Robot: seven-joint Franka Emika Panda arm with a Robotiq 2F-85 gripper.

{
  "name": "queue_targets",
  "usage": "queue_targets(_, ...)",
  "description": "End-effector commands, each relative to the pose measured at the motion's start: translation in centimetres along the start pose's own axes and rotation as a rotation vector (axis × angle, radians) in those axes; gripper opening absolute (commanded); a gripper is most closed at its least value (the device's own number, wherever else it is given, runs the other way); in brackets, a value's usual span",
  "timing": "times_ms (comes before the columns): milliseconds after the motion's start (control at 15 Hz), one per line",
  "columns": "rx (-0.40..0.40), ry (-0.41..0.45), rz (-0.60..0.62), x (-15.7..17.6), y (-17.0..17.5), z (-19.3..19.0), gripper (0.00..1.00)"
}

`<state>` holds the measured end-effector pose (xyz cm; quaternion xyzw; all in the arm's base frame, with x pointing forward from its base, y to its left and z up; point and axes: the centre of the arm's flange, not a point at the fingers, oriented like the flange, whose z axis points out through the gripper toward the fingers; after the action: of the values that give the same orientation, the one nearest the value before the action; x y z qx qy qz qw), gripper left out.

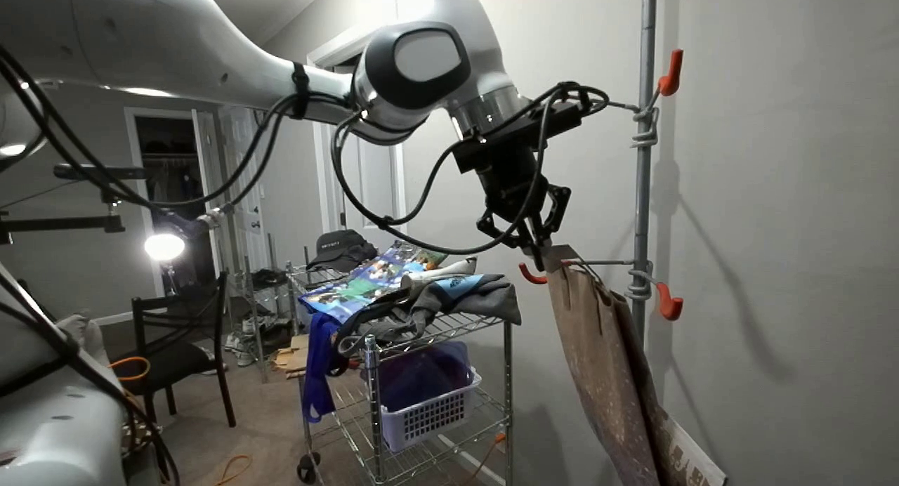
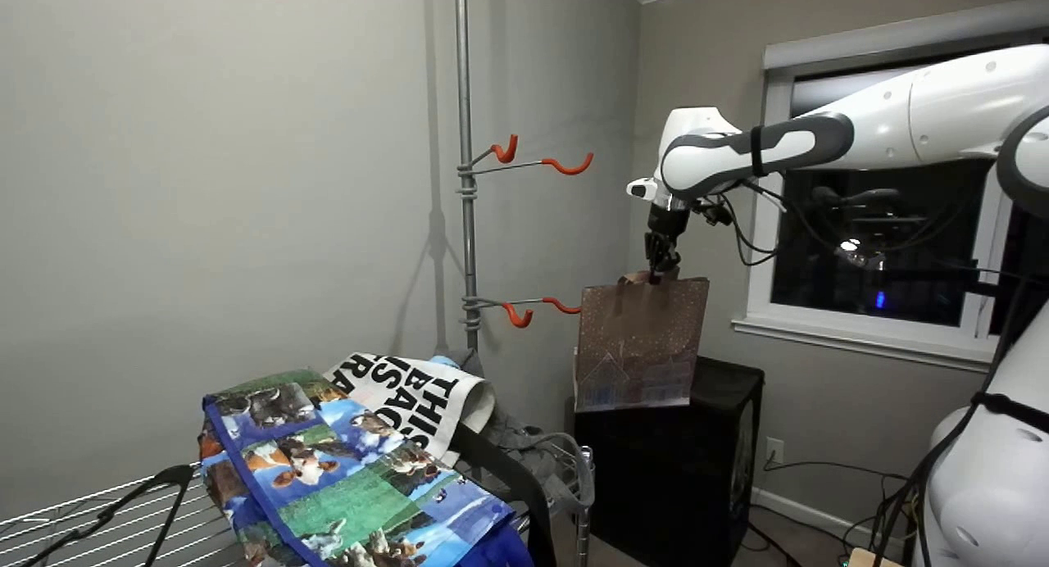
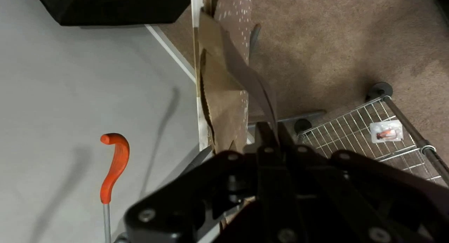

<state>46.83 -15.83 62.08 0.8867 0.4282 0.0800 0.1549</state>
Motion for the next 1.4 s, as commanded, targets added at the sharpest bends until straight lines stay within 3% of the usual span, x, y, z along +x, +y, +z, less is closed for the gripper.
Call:
queue_targets(0,0.1,0.031,0.025,0.3,3.5,1.5,0.04)
queue_targets(67,0.05,0.019,0.026,0.2,1.1,1.2,0.05)
queue_targets(600,0.083,0.016,0.042,0.6,2.4,2.2,0.05)
queue_targets(800,0.088,0.016,0.076,2.0,6.4,3.7,0.04)
queue_targets(1067,0.184,0.115,0.046,5.5,12.6,6.8,0.04)
queue_targets(1333,0.198,0.123,-0.02,8.2,15.4,8.2,0.04)
